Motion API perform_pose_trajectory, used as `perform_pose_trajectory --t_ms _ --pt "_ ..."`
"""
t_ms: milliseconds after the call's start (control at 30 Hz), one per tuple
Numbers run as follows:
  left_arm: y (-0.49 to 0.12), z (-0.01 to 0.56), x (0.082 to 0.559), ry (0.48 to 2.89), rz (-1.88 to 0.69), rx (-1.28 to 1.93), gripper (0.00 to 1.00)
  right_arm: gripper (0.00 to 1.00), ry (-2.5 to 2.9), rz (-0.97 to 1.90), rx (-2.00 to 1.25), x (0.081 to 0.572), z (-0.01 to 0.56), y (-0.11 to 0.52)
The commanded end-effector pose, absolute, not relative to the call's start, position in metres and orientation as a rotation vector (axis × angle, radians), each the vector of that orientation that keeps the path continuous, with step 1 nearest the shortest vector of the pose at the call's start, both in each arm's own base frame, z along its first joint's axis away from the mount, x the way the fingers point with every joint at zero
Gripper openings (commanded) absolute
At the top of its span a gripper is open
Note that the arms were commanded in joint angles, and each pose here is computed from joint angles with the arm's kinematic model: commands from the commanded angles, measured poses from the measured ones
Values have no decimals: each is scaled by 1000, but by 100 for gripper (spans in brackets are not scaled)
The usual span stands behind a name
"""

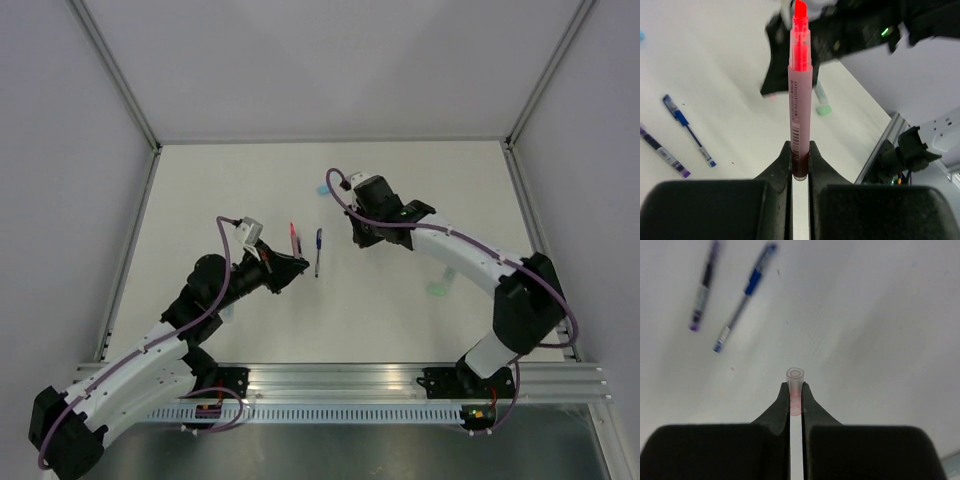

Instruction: Insert the pens into the pen caps

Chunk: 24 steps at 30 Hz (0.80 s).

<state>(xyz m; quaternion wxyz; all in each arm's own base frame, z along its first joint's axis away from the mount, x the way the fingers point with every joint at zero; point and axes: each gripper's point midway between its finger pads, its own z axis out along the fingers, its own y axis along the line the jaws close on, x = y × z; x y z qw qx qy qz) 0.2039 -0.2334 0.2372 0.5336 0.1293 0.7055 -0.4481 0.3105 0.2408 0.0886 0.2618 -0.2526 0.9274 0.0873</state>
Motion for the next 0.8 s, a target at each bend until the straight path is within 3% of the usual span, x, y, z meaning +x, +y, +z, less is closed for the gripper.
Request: perform_pose_trajectory --t_ms 0,100,300,767 --pt "-258 253 187 1593 -1225 463 2 0 2111 508 -385 338 237 269" --pt "-273 248 176 1590 -1315 574 2 0 1889 738 -353 320 300 282" --pt "-288 247 160 1557 -1447 686 2 0 1585 1031 -366 277 367 291" --pt "-290 248 157 1543 -1481 705 2 0 1432 1227 -429 222 389 315"
